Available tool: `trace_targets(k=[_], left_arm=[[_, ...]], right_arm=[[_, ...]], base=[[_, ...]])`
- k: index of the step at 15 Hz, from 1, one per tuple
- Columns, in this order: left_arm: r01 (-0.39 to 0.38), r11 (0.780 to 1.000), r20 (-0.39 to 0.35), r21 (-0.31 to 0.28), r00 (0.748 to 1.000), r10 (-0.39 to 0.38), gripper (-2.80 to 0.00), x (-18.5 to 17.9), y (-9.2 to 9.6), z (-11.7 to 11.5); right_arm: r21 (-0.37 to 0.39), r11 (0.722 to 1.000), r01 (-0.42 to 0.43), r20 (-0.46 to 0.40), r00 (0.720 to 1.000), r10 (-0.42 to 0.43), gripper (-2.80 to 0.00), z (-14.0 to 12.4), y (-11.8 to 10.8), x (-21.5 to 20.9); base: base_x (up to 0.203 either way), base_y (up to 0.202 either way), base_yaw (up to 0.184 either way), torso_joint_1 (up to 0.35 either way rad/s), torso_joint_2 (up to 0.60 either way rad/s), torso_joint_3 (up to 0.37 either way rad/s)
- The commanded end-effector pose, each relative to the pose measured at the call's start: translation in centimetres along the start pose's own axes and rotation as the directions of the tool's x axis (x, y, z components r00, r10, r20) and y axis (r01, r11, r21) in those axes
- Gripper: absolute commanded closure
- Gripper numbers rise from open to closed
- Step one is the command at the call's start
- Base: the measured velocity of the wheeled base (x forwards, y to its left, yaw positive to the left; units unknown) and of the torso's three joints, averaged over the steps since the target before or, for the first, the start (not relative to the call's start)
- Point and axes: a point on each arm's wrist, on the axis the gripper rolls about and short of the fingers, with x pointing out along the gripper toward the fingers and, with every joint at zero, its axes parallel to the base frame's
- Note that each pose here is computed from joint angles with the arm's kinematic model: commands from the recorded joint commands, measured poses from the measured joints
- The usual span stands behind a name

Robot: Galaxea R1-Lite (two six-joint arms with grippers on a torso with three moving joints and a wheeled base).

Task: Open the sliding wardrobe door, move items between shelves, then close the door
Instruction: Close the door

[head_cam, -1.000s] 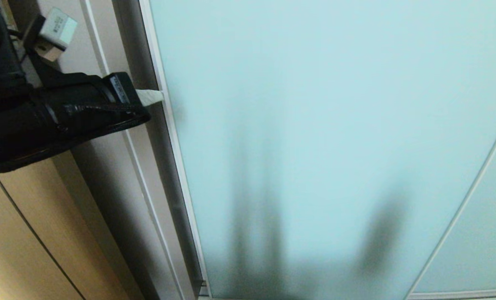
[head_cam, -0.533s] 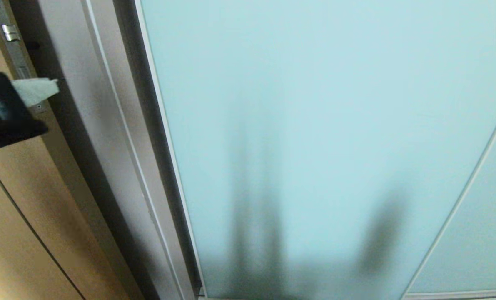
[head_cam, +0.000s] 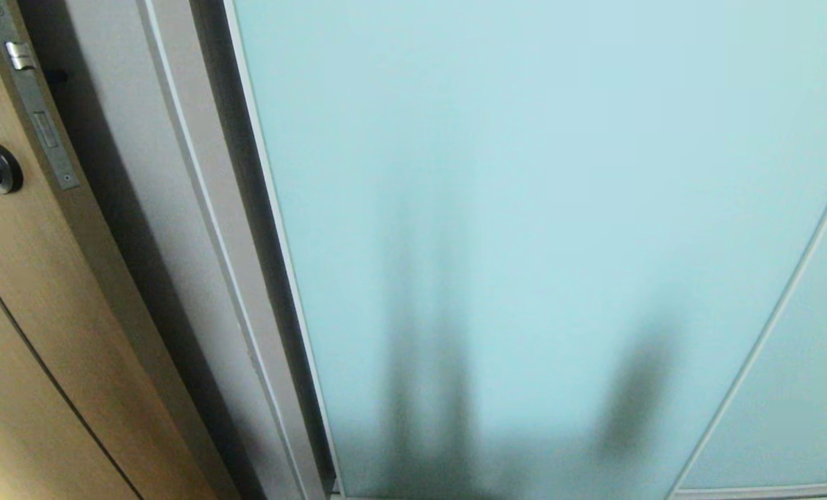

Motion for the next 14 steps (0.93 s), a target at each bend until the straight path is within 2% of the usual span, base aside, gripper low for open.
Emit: trace_targets(k=[1,3,5,7,9,12,14], left_arm=[[-0.050,0.999,0.082,-0.009,0.995,0.050,0.00,-3.9,0.9,-2.4],[-0.065,0.998,0.056,0.000,0.996,0.065,0.00,-5.0,1.0,-5.4],[-0.068,0.998,0.079,-0.005,0.995,0.068,0.00,-6.2,1.3,-7.6],[-0.077,0.997,0.002,0.005,0.997,0.077,0.00,-6.0,1.2,-11.2],[-0.063,0.998,-0.034,-0.010,0.997,0.062,0.00,-5.5,1.1,-13.4],[0.125,0.992,-0.057,-0.018,0.990,-0.125,0.00,-5.5,0.7,-13.6],[0.177,0.984,-0.165,0.003,0.971,-0.174,0.00,-5.7,0.6,-14.7]], right_arm=[[0.000,1.000,0.000,0.001,1.000,0.000,0.00,0.0,0.0,0.0],[0.000,1.000,-0.001,0.001,1.000,0.001,0.00,0.0,0.0,0.0],[0.000,1.000,0.000,0.001,1.000,0.000,0.00,0.0,0.0,0.0],[0.000,1.000,0.000,-0.001,1.000,0.000,0.00,0.0,0.0,0.0],[0.000,1.000,-0.001,0.001,1.000,0.001,0.00,0.0,0.0,0.0],[0.000,1.000,-0.001,0.001,1.000,0.001,0.00,0.0,0.0,0.0],[0.000,1.000,-0.001,-0.001,1.000,0.001,0.00,0.0,0.0,0.0]], base=[[0.000,0.000,0.000,0.000,0.00,0.000],[0.000,0.000,0.000,0.000,0.00,0.000],[0.000,0.000,0.000,0.000,0.00,0.000],[0.000,0.000,0.000,0.000,0.00,0.000],[0.000,0.000,0.000,0.000,0.00,0.000],[0.000,0.000,0.000,0.000,0.00,0.000],[0.000,0.000,0.000,0.000,0.00,0.000]])
